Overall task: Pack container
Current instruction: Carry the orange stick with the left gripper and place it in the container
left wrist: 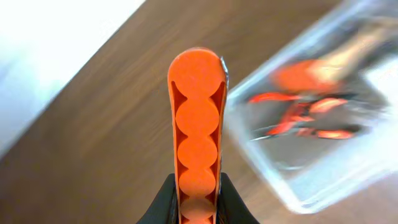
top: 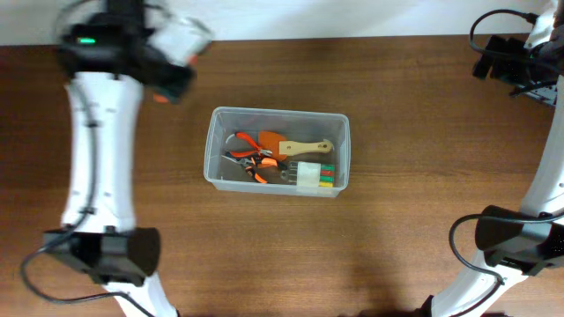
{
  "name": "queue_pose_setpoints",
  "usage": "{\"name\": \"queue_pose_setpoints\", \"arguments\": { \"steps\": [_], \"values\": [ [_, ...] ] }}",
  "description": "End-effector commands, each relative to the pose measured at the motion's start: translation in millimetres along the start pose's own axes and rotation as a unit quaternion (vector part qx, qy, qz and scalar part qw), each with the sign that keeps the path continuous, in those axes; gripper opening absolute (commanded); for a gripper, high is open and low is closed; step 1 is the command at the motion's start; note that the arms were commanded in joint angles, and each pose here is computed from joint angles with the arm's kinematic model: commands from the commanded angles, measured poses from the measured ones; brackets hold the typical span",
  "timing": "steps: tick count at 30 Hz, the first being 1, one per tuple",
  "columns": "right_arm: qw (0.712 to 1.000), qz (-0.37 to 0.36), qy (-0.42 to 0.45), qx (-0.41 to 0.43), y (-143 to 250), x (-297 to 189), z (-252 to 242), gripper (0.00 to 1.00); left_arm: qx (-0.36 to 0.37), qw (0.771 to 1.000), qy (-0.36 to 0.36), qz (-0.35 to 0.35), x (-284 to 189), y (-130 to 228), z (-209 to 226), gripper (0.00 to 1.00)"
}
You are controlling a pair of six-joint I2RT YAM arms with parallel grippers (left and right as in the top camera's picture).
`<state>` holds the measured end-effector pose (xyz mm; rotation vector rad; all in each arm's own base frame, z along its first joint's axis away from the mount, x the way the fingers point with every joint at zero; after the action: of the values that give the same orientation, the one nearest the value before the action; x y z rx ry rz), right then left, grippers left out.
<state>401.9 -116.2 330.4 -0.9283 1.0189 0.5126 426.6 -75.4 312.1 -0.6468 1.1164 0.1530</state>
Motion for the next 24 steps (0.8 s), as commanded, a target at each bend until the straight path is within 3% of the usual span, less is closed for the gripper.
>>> {"name": "queue_pose_setpoints", "arguments": {
  "steps": [1,4,6,8,20,21,22,24],
  "values": [
    [1.000,0.003,-0.001,0.003,0.3,1.6,-1.1,0.98,0.154,0.985,0.084,0.001,38.1,-26.6,-54.8,0.02],
    [1.000,0.003,-0.001,0.003,0.3,1.6,-1.1,0.98,0.262,0.956,0.130,0.005,62.6,-41.5,-95.8,0.03],
    [1.000,0.003,-0.001,0.003,0.3,1.6,-1.1,0.98,0.315,0.936,0.159,0.009,79.6,-47.0,-119.8,0.15],
    [1.000,0.003,-0.001,0.003,0.3,1.6,-1.1,0.98,0.345,0.922,0.177,0.010,95.6,-51.2,-137.3,0.17],
    [1.000,0.003,-0.001,0.003,0.3,1.6,-1.1,0.98,0.382,0.895,0.228,0.035,194.8,-58.5,-189.1,0.21],
    [1.000,0.003,-0.001,0.003,0.3,1.6,-1.1,0.98,0.382,0.896,0.221,0.037,199.4,-59.2,-187.6,0.47],
    [1.000,0.003,-0.001,0.003,0.3,1.6,-1.1,0.98,0.377,0.902,0.208,0.043,201.4,-60.4,-183.9,0.99],
    [1.000,0.003,-0.001,0.003,0.3,1.6,-1.1,0.98,0.359,0.913,0.182,0.062,201.8,-60.8,-175.5,0.99]
  ]
}}
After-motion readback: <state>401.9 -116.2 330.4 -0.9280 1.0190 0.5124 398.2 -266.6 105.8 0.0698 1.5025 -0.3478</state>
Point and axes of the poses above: each gripper's point midway between its finger pads, its own x axis out along the fingers, its own z axis along the line the jaws close on, y = z × x, the point moved 4 cm from there along -x, back along the fingers, and after that the axes turned 9 degrees about x, right-handed, at the moved point
